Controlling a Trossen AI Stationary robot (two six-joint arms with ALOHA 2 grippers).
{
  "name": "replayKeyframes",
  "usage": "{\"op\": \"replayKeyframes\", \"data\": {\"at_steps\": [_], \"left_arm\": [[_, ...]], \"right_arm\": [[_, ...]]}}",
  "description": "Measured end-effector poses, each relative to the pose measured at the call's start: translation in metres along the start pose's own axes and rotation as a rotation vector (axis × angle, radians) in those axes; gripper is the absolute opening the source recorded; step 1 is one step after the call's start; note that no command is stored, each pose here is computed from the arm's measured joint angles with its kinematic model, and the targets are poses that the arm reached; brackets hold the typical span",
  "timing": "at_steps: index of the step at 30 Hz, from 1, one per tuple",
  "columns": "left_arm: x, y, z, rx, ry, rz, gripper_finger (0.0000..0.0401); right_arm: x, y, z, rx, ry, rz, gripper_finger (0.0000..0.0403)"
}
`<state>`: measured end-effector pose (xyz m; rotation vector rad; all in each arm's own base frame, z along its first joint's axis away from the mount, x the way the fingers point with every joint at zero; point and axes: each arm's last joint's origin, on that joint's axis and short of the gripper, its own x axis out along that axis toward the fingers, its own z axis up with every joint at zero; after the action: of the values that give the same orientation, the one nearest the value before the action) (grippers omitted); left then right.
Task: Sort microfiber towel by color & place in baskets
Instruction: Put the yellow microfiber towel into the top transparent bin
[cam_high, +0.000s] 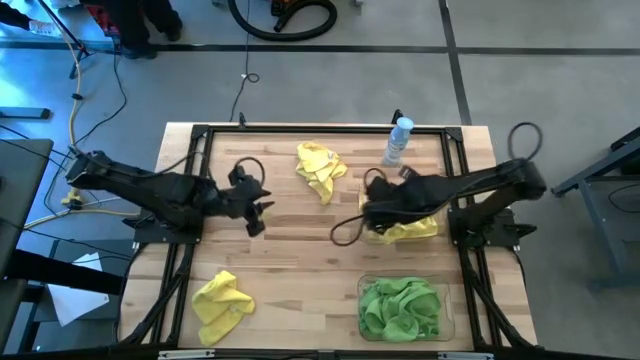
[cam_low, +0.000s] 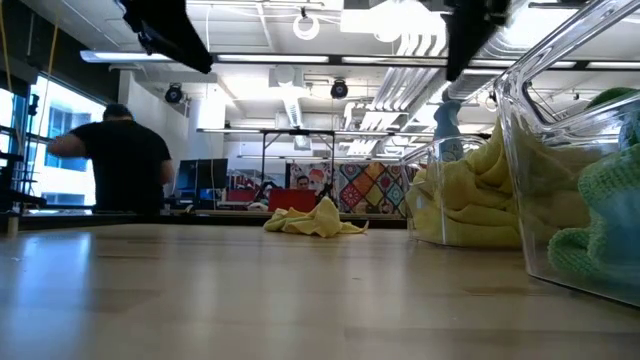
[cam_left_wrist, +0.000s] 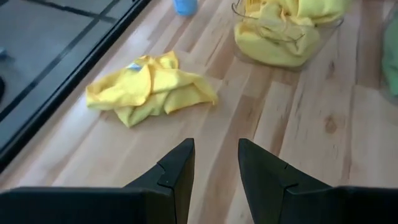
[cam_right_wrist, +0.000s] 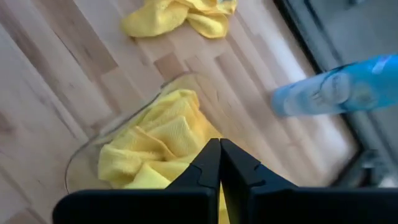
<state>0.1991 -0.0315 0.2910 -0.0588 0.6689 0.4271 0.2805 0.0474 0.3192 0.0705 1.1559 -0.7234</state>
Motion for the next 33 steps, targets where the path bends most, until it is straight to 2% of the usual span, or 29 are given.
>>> {"op": "replayKeyframes", "data": {"at_steps": [4, 8, 12, 16, 19, 21, 26, 33], "left_arm": [[0.002, -0.019, 0.015, -0.022, -0.004, 0.019, 0.0113], [0.003, -0.032, 0.033, -0.027, 0.091, 0.058, 0.0113], [0.0, -0.041, 0.047, -0.093, 0.271, 0.144, 0.0113], [-0.007, -0.05, 0.053, -0.254, 0.525, 0.212, 0.0113], [-0.01, -0.059, 0.048, -0.366, 0.696, 0.257, 0.0113], [-0.012, -0.068, 0.043, -0.383, 0.76, 0.23, 0.0113], [-0.023, -0.09, 0.023, -0.363, 0.844, 0.199, 0.0113], [-0.041, -0.102, -0.001, -0.469, 0.876, 0.273, 0.0118]], "right_arm": [[0.007, -0.022, -0.034, 0.058, -0.032, 0.119, 0.0002], [0.014, -0.043, -0.063, 0.115, -0.101, 0.193, 0.0002], [0.022, -0.061, -0.083, 0.174, -0.158, 0.235, 0.0002], [0.028, -0.074, -0.099, 0.194, -0.181, 0.245, 0.0002], [0.03, -0.08, -0.106, 0.2, -0.191, 0.25, 0.0002], [0.029, -0.082, -0.108, 0.191, -0.2, 0.255, 0.0002], [0.028, -0.084, -0.11, 0.188, -0.206, 0.266, 0.0002], [0.028, -0.084, -0.11, 0.167, -0.201, 0.269, 0.0002]]}}
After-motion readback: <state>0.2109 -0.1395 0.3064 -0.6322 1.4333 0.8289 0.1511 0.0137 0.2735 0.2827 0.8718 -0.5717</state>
